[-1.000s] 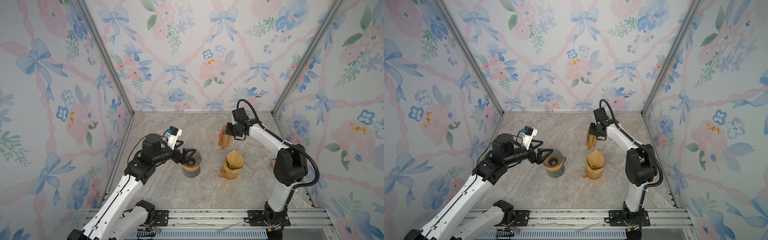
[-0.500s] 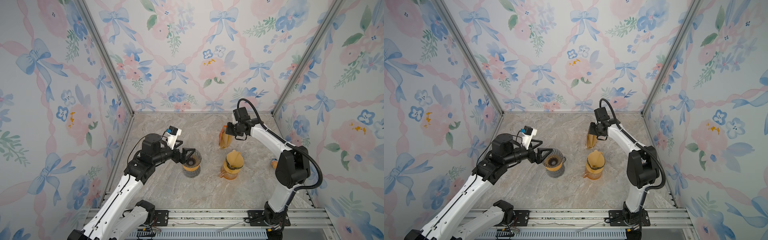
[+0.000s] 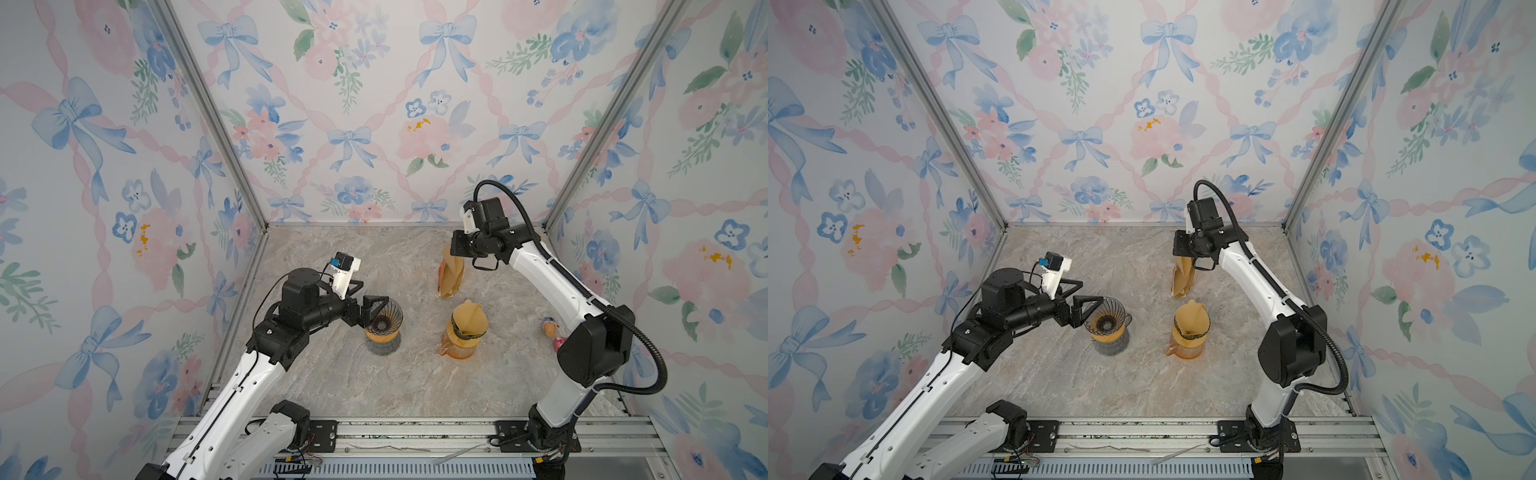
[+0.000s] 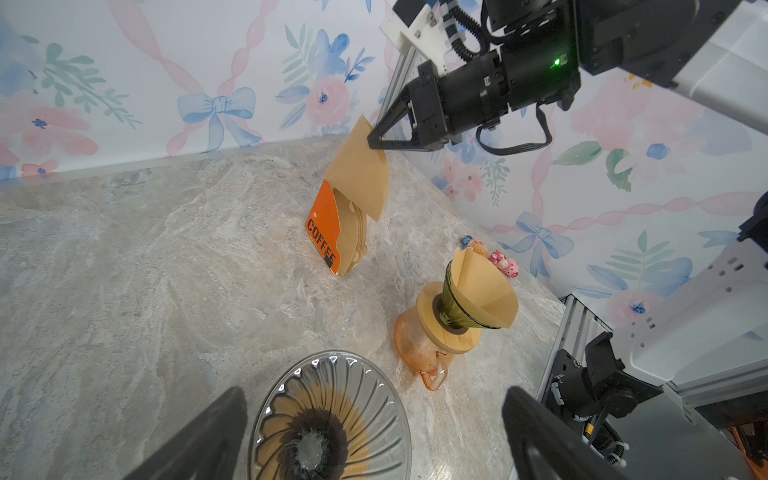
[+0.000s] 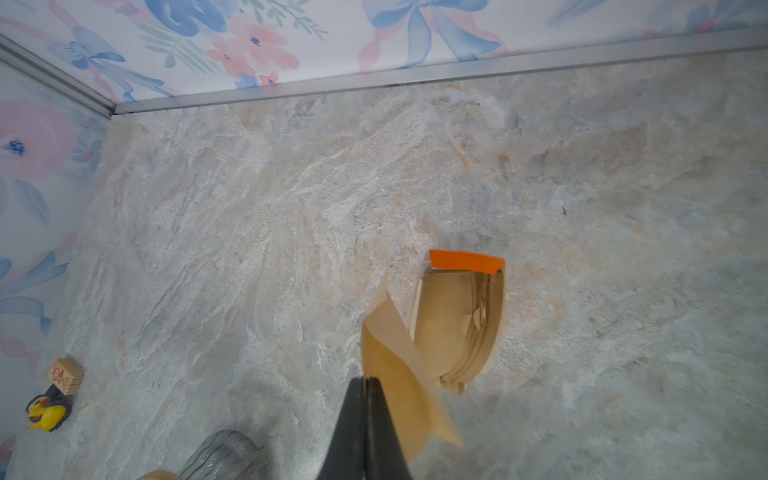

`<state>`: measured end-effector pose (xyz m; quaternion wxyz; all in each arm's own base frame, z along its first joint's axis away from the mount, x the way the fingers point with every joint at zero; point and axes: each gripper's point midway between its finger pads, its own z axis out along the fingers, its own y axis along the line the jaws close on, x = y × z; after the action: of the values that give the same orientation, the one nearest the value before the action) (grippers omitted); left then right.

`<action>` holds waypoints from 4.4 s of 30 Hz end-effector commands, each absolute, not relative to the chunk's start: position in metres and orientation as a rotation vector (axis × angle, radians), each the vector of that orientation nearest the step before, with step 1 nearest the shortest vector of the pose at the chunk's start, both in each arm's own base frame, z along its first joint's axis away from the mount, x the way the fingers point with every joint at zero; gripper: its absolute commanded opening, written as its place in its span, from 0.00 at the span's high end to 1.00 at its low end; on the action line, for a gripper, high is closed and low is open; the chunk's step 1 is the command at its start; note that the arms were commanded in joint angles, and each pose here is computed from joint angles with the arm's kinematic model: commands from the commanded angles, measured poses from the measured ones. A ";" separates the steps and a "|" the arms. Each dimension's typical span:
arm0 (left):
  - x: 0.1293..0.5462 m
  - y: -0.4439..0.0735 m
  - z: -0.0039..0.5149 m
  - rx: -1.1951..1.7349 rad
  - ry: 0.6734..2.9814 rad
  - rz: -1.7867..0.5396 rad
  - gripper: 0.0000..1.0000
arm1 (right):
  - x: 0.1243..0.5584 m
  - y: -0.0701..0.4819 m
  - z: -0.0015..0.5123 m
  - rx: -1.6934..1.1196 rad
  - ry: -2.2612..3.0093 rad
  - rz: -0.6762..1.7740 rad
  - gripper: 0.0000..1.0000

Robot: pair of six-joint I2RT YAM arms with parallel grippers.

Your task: Place the coffee filter in the dripper

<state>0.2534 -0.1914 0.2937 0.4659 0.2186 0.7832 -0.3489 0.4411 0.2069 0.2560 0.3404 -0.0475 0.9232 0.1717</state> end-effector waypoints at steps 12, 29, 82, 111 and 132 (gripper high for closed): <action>0.257 -0.176 0.301 0.472 1.888 -0.763 0.02 | 0.358 0.288 0.345 -0.568 2.278 0.517 0.99; 0.214 -0.163 0.287 0.431 1.890 -0.832 0.02 | 0.246 0.329 0.323 -1.042 2.378 0.504 0.97; 0.216 -0.159 0.270 0.390 1.929 -0.820 0.02 | 0.200 0.342 0.298 -0.779 2.234 0.733 0.34; 0.211 -0.191 0.263 0.344 2.347 -0.804 0.02 | 0.157 0.215 0.271 -0.584 2.156 0.627 0.04; 0.233 -0.226 0.243 0.407 2.563 -0.762 0.02 | 0.155 0.193 0.260 -0.518 2.180 0.576 0.04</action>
<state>0.2322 -0.2215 0.2414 0.2256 0.1431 0.9231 -0.2768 0.1535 0.1983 0.2693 0.4075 -0.2113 0.8541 0.2447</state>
